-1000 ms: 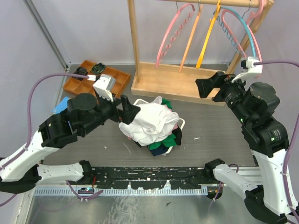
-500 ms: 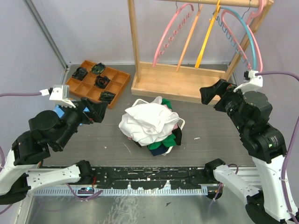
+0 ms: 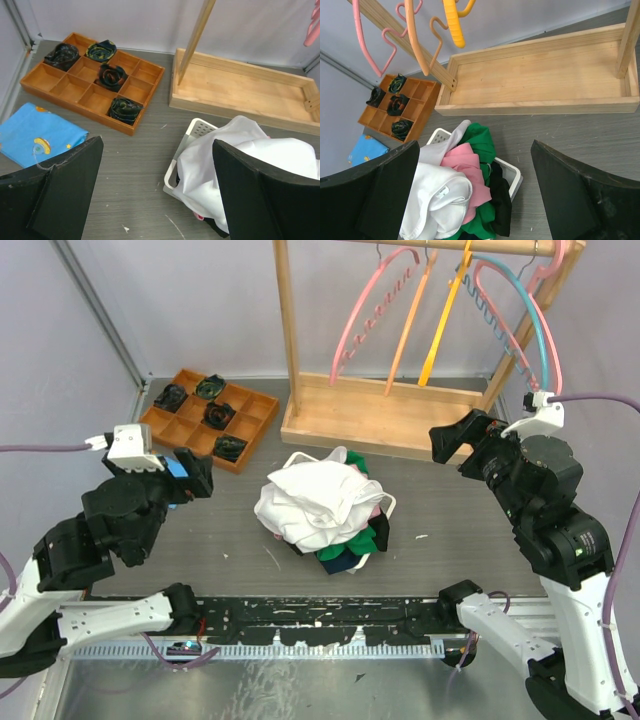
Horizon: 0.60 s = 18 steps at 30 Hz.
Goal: Remove the t-shirt from the hanger
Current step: Reset both arms
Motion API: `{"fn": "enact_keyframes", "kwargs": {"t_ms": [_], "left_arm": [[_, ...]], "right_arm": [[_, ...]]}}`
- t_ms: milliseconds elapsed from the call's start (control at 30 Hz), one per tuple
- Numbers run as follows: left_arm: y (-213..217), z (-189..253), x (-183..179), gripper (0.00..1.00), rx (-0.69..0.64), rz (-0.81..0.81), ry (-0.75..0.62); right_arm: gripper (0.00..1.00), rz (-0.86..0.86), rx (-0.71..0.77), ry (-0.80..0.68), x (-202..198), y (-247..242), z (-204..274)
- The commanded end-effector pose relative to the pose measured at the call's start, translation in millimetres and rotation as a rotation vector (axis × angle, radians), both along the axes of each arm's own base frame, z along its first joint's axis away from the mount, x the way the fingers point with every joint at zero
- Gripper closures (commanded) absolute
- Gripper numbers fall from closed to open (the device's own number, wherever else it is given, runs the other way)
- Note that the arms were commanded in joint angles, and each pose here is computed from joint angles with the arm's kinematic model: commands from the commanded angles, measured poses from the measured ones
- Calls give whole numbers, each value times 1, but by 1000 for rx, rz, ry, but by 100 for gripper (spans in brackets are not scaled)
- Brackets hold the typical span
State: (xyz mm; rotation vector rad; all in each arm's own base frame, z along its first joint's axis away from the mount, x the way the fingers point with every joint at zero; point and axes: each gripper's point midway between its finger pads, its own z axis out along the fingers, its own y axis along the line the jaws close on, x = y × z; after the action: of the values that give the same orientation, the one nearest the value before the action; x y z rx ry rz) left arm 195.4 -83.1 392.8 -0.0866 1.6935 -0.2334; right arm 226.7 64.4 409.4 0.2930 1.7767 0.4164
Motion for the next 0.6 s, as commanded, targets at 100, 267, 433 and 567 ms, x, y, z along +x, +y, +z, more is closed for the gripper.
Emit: {"fn": "enact_keyframes", "kwargs": {"t_ms": [100, 267, 433, 567], "left_arm": [[-14, -5, 10, 2, 48, -16, 15], [-22, 19, 13, 2, 47, -52, -34], [-32, 27, 14, 2, 75, -83, -15], [-37, 21, 14, 2, 102, -102, 10]], "right_arm": [[0, -1, 26, -42, 1, 1, 13], [0, 3, 22, -42, 0, 1, 13], [0, 5, 23, -41, 0, 1, 13], [0, 5, 21, -44, -1, 1, 13]]}}
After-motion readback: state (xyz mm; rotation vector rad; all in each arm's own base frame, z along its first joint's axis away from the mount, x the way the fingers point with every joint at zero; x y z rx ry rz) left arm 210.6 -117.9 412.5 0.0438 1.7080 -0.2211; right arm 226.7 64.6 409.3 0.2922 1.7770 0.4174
